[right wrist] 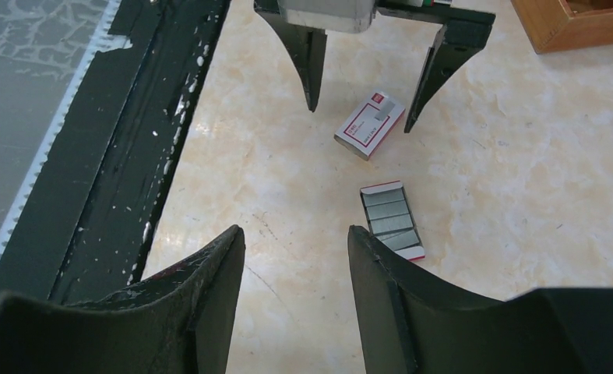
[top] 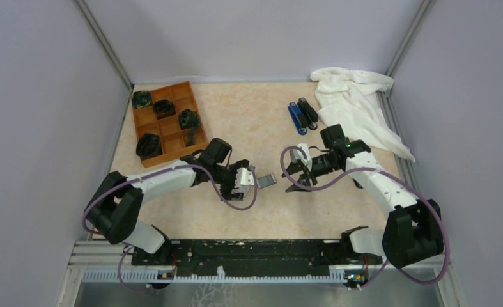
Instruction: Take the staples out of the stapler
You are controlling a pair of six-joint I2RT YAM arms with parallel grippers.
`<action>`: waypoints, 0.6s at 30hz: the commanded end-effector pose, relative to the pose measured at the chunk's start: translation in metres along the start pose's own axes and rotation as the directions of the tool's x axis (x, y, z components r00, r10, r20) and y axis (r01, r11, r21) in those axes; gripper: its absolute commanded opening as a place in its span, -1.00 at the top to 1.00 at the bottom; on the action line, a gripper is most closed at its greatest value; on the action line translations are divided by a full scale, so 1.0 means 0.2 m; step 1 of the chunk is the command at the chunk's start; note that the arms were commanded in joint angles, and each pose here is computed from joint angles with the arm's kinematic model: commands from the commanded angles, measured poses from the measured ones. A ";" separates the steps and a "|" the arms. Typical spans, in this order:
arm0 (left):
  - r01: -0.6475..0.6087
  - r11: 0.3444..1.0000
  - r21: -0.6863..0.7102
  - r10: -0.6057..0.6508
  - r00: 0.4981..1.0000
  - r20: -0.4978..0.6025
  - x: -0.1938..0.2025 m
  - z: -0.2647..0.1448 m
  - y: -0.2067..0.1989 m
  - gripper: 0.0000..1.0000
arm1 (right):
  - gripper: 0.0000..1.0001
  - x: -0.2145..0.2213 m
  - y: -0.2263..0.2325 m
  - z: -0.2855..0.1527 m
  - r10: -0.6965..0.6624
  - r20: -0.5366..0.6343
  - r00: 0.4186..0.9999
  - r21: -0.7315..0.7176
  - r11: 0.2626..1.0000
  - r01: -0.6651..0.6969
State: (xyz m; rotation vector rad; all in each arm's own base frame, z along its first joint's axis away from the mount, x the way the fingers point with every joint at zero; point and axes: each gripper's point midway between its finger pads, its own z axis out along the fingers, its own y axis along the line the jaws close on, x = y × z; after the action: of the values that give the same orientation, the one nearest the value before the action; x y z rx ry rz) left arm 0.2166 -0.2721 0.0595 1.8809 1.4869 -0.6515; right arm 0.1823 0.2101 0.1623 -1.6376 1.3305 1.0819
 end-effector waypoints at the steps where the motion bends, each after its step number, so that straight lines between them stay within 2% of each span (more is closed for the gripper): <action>1: 0.016 0.993 0.113 -0.002 0.993 -0.116 0.12 0.01 -0.06 -0.73 | -0.04 -0.11 -0.01 -0.02 -0.097 0.046 0.994 0.004 0.995 0.097; 7: 0.031 0.993 0.110 -0.009 0.979 -0.203 0.25 0.05 -0.05 -0.55 | -0.04 -0.11 -0.01 -0.01 -0.096 0.047 0.994 0.003 0.995 0.096; 10: 0.014 0.996 0.089 0.004 0.979 -0.205 0.25 0.05 -0.02 -0.48 | -0.04 -0.12 -0.01 -0.02 -0.097 0.047 0.994 0.002 0.995 0.097; 13: 0.009 0.997 0.071 0.007 0.977 -0.214 0.26 0.06 -0.01 -0.31 | -0.04 -0.12 -0.01 -0.02 -0.099 0.046 0.994 0.004 0.995 0.098; 18: 0.026 0.999 0.020 -0.022 0.978 -0.208 0.24 0.06 0.01 -0.20 | -0.04 -0.11 -0.01 -0.02 -0.098 0.043 0.994 0.005 0.995 0.098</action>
State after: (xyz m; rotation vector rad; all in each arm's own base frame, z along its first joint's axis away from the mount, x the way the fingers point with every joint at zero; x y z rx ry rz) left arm 0.2237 -0.2521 0.0184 2.0183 1.6298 -0.5676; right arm 0.1808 0.2095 0.1618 -1.6441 1.3273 1.0828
